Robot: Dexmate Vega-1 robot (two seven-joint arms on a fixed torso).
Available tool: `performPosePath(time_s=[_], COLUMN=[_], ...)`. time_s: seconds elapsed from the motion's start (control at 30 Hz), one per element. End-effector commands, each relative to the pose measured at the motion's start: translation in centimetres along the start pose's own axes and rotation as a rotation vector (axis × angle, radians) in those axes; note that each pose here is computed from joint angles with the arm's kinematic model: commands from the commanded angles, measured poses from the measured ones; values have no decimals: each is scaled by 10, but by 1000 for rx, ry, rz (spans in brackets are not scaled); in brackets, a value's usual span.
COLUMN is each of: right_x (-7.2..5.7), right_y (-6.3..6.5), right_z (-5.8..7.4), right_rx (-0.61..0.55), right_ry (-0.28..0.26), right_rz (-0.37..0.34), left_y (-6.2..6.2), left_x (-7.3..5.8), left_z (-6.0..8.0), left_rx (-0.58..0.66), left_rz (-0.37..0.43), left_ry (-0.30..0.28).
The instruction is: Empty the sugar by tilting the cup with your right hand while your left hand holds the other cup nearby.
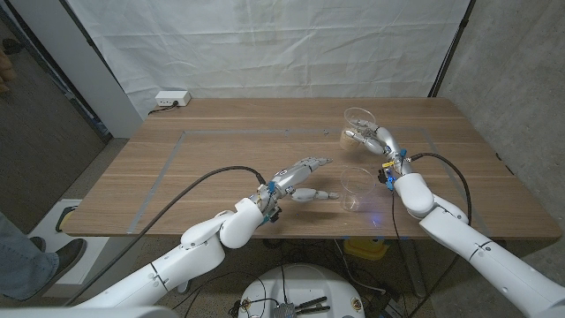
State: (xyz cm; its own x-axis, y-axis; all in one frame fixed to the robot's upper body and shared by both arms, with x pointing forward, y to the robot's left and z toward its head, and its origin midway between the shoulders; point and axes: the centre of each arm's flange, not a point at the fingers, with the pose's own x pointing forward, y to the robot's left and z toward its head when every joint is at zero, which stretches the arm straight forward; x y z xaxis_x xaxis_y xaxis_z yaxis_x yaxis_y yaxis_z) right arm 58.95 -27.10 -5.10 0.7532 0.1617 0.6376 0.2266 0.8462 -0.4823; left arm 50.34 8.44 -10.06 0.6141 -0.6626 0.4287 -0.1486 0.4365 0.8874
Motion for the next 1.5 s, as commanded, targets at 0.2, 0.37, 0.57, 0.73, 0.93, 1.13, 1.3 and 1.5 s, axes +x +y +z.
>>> performPosePath(time_s=[0.2, 0.37, 0.57, 0.73, 0.93, 1.13, 1.3, 1.5], right_x=[-7, -10, -12, -12, -12, -10, -10, -11], right_y=[-2, -2, -2, -2, -2, -1, -1, -1], right_z=[-4, -4, -5, -5, -5, -5, -4, -4], right_rx=[10, 10, 9, 12, 15, 11, 11, 8], right_ry=[-2, 0, 4, 6, 8, 7, 5, 6], right_rz=[-11, -11, -10, -11, -4, 0, -1, 0], left_y=[-20, -22, -25, -28, -32, -34, -35, -36], left_x=[14, 17, 19, 19, 21, 23, 26, 29], left_z=[6, 13, 15, 12, 9, 9, 9, 8], left_rx=[-23, 0, -13, -32, -58, -71, -83, -97], left_rz=[-23, -8, -8, -11, -17, -16, -14, -19], left_ry=[12, -16, -29, -24, -19, -21, -26, -29])
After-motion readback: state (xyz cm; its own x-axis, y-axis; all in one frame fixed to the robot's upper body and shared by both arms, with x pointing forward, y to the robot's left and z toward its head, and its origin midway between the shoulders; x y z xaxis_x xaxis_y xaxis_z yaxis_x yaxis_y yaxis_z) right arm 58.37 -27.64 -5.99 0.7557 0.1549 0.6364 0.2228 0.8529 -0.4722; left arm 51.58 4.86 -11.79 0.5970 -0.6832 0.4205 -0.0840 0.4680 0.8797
